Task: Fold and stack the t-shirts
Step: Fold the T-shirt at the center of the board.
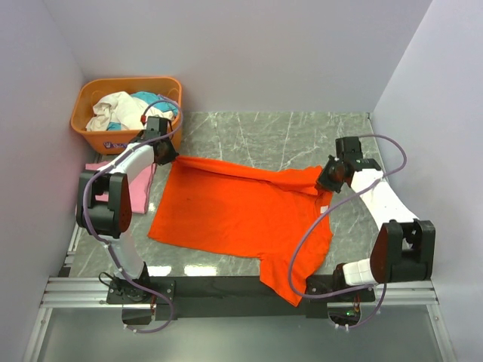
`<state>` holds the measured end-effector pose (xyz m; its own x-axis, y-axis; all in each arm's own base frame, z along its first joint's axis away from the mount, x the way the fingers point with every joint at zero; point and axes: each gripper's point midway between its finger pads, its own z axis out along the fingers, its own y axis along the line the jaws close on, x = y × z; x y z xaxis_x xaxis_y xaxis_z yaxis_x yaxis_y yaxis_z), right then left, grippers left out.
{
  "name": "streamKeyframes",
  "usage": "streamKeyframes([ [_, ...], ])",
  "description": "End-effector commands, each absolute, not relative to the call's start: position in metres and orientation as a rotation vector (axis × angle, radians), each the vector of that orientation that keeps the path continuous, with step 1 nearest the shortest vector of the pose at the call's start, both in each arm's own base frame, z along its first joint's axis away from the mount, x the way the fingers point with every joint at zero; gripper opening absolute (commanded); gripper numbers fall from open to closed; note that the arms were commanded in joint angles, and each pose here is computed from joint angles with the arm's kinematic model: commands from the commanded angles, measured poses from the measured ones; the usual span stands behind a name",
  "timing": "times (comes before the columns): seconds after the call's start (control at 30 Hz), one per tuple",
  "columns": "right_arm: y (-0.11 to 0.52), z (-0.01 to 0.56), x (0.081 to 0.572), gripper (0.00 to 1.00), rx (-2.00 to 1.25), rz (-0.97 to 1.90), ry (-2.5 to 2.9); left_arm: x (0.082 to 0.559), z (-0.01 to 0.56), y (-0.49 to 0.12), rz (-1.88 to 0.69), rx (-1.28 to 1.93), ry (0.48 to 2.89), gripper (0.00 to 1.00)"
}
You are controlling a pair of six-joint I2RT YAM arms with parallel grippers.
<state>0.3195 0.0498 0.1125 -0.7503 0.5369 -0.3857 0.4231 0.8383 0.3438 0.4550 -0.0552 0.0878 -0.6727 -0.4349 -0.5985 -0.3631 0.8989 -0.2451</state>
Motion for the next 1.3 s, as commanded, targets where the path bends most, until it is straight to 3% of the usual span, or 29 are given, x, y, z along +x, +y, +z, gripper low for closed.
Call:
streamKeyframes([
  [0.0,0.051,0.117,0.307,0.00,0.746,0.351,2.512,0.455,0.098,-0.047,-0.117,-0.606,2.328,0.01],
  [0.43,0.069,0.129,0.295,0.00,0.749,0.503,2.511,0.451,0.080,-0.043,-0.081,-0.620,2.349,0.01],
  [0.8,0.080,0.090,0.259,0.00,0.801,0.561,2.604,0.452,0.066,-0.040,-0.036,-0.632,2.367,0.01],
  [0.93,0.083,0.071,0.239,0.08,0.811,0.572,2.655,0.451,0.067,-0.041,-0.027,-0.630,2.368,0.03],
  [1.0,0.081,0.068,0.236,0.18,0.800,0.561,2.662,0.451,0.068,-0.043,-0.021,-0.625,2.365,0.09],
  [1.03,0.078,0.069,0.238,0.28,0.799,0.533,2.653,0.450,0.070,-0.043,-0.022,-0.623,2.364,0.12],
  [1.13,0.063,0.084,0.256,0.47,0.776,0.433,2.581,0.446,0.084,-0.046,-0.020,-0.610,2.348,0.26],
  [1.27,0.037,0.109,0.287,0.55,0.794,0.325,2.458,0.436,0.106,-0.050,-0.024,-0.581,2.322,0.51],
])
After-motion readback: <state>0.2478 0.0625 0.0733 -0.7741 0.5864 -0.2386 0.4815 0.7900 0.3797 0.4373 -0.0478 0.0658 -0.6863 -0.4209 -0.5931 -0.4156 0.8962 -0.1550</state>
